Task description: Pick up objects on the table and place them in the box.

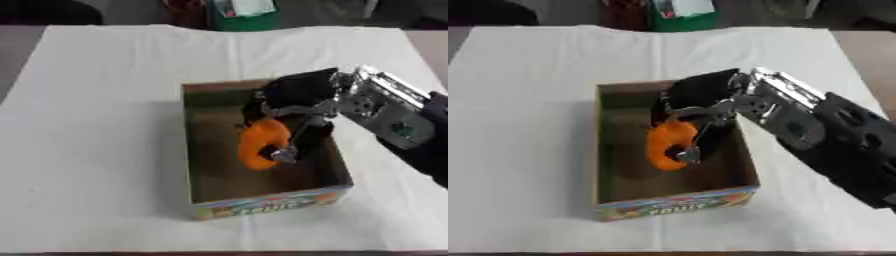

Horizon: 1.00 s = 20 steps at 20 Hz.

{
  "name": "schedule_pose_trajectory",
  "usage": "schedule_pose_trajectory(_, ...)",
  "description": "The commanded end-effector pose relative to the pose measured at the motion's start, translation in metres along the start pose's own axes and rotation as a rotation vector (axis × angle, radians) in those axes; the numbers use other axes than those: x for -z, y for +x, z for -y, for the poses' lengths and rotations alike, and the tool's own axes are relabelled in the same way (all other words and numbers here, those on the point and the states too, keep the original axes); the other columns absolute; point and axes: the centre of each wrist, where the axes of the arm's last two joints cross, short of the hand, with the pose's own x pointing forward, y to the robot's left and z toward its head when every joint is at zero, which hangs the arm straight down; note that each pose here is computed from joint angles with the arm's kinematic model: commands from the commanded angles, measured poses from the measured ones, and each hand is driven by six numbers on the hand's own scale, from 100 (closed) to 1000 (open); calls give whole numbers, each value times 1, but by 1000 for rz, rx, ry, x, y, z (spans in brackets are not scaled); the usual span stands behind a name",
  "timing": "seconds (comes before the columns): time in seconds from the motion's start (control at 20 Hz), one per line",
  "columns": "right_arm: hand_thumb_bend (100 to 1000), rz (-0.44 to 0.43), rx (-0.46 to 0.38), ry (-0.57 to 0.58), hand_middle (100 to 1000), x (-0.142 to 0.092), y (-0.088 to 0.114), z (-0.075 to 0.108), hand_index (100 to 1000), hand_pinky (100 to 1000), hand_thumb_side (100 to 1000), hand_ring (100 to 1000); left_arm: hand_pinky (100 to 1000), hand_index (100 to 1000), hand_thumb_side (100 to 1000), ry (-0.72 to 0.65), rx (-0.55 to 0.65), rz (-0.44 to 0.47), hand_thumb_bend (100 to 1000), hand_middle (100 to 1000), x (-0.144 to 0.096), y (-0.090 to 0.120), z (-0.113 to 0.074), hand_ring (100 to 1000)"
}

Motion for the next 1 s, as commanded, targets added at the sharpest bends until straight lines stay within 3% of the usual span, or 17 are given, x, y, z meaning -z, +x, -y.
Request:
schedule_pose_trajectory(0.05, 100, -31, -48, 7, 624, 0, -9, 2, 746, 728, 427, 800, 411, 716, 783, -30, 2, 30, 100, 602, 7, 6, 1, 554)
schedule_pose_trajectory(0.25, 100, -46, -50, 40, 691, 8, -17, -12, 805, 764, 602, 828, 410, 715, 781, -27, -3, 31, 100, 602, 7, 6, 2, 554)
schedule_pose_trajectory(0.5, 100, -25, -90, 112, 849, 12, -19, -18, 948, 833, 614, 923, 410, 715, 782, -24, -6, 30, 100, 601, 7, 6, 3, 554)
schedule_pose_trajectory(0.7, 417, -34, -95, 191, 926, 12, -23, -23, 1000, 884, 603, 972, 410, 715, 781, -20, -9, 27, 100, 601, 7, 6, 3, 554)
schedule_pose_trajectory(0.85, 543, -48, -100, 217, 949, 9, -24, -18, 1000, 893, 582, 985, 410, 715, 781, -19, -10, 26, 100, 601, 7, 6, 3, 555)
schedule_pose_trajectory(0.9, 543, -51, -105, 214, 949, 8, -24, -14, 1000, 893, 582, 985, 410, 715, 781, -20, -10, 25, 100, 601, 6, 6, 3, 555)
schedule_pose_trajectory(0.95, 647, -56, -111, 207, 956, 6, -23, -10, 1000, 891, 570, 988, 410, 715, 781, -19, -10, 25, 100, 601, 6, 6, 3, 555)
schedule_pose_trajectory(1.0, 654, -59, -117, 201, 956, 4, -22, -5, 1000, 891, 569, 988, 410, 715, 781, -19, -11, 25, 100, 601, 6, 6, 3, 555)
